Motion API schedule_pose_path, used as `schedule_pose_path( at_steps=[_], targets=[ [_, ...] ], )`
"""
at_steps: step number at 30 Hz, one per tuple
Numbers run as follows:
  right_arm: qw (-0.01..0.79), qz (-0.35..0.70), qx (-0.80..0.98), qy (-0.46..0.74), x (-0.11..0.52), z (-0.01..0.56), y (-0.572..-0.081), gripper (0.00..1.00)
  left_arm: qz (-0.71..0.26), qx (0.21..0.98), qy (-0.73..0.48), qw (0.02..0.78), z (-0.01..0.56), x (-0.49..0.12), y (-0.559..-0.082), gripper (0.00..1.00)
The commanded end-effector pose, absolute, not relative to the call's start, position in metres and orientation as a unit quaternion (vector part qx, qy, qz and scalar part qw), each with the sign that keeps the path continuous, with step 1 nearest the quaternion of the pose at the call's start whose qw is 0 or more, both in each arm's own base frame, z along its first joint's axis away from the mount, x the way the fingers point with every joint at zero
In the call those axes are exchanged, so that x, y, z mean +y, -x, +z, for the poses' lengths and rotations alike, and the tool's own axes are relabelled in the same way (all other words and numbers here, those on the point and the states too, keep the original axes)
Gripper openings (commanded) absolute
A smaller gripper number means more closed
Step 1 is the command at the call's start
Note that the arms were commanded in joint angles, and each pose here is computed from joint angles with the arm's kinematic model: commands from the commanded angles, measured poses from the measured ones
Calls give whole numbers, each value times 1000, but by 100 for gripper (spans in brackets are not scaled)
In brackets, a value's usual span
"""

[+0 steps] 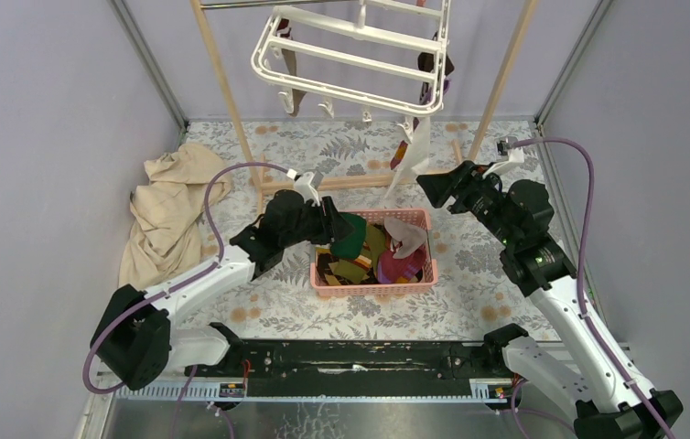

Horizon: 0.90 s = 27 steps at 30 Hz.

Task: Remove the socks clipped to the hanger
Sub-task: Place the sock in the bin.

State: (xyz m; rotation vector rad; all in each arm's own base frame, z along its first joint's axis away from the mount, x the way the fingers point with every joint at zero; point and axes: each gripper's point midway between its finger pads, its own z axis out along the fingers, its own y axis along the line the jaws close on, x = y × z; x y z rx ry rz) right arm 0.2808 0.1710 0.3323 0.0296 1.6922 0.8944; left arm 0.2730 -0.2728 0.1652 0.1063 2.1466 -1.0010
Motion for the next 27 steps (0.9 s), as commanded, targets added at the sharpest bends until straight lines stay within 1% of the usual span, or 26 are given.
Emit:
schedule_pose_path(
  at_steps=[1,2,3,4,5,15,21,27],
  targets=[
    [618,358,699,-26,154,358,-286,71,-354,843,-38,403,171,-261,-282,61],
    [619,355,699,-32,152,357,-288,71,-349,842,-38,409,174,-260,-283,70],
    [621,354,699,-37,149,356,-290,71,-341,845,-38,409,175,-257,-282,75],
    [622,353,698,-39,146,355,-292,71,-337,846,-38,412,177,-255,-282,91],
    [622,353,697,-43,144,354,-294,71,-338,845,-39,413,180,-255,-281,98],
    [648,325,686,-67,114,345,-316,72,-349,829,-48,435,215,-251,-272,99],
    [656,344,670,-51,106,340,-330,73,-356,819,-52,447,233,-249,-267,99],
    [654,403,640,-7,105,332,-335,73,-366,813,-58,450,242,-249,-262,99]
  ],
)
